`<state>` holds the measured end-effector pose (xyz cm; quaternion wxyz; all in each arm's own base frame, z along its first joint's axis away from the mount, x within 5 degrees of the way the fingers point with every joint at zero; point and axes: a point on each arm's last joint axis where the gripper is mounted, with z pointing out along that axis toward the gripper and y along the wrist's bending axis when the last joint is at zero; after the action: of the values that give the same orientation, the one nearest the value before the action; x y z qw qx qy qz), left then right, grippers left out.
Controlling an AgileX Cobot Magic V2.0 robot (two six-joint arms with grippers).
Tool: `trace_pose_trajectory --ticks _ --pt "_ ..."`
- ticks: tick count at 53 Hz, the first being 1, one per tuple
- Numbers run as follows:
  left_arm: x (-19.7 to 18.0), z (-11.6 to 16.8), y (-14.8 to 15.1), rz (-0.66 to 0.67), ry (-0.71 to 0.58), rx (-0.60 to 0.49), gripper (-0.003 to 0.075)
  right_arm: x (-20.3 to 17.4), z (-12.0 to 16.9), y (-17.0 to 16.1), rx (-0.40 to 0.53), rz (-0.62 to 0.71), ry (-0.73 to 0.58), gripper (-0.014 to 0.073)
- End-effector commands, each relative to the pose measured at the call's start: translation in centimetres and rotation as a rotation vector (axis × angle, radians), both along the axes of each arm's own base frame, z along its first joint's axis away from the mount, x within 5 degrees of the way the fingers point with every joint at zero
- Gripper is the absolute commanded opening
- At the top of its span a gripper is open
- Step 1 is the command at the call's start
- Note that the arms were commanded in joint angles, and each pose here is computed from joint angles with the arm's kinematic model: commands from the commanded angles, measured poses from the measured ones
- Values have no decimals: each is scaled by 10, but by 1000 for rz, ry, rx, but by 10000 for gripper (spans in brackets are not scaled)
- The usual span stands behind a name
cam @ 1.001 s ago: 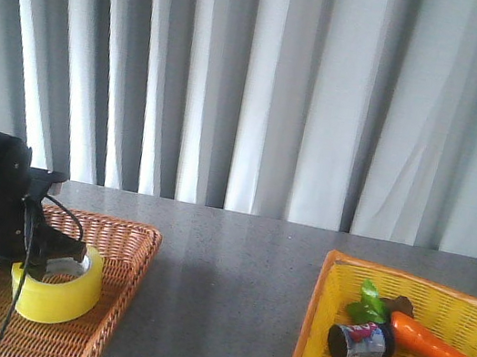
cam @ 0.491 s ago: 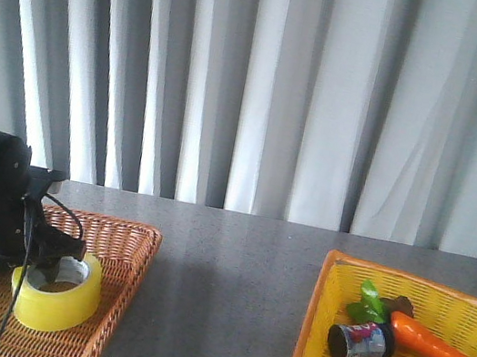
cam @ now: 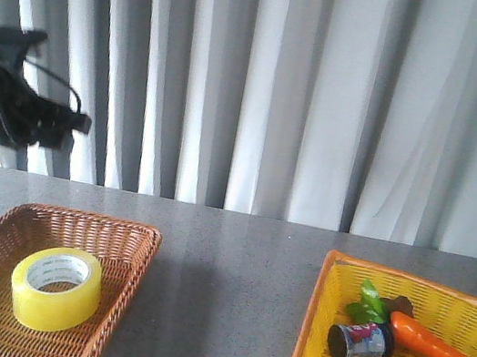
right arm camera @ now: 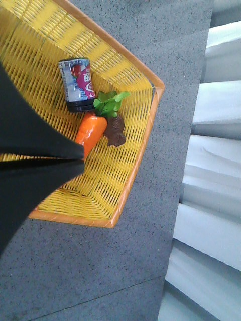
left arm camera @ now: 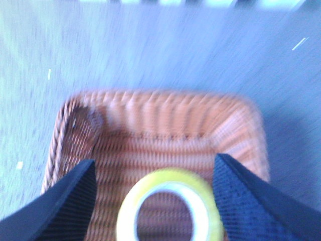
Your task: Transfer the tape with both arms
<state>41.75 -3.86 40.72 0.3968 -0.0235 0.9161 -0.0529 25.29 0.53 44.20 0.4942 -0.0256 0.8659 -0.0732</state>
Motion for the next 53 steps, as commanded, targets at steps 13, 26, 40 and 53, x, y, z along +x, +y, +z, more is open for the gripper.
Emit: trace_pose_trajectory --ticks 13,26,40,53 --pt "-105 139 7 -14 -457 -76 188 -6 18 -1 -20 8 -106 -8" --pt "-141 161 12 -7 -516 -58 -8 -6 18 -1 -20 8 -106 -8" --pt "-149 161 12 -8 -491 -71 -7 -6 18 -1 -20 8 -106 -8" --pt "-147 157 11 -9 -454 -67 -7 -6 18 -1 -20 8 -106 -8"
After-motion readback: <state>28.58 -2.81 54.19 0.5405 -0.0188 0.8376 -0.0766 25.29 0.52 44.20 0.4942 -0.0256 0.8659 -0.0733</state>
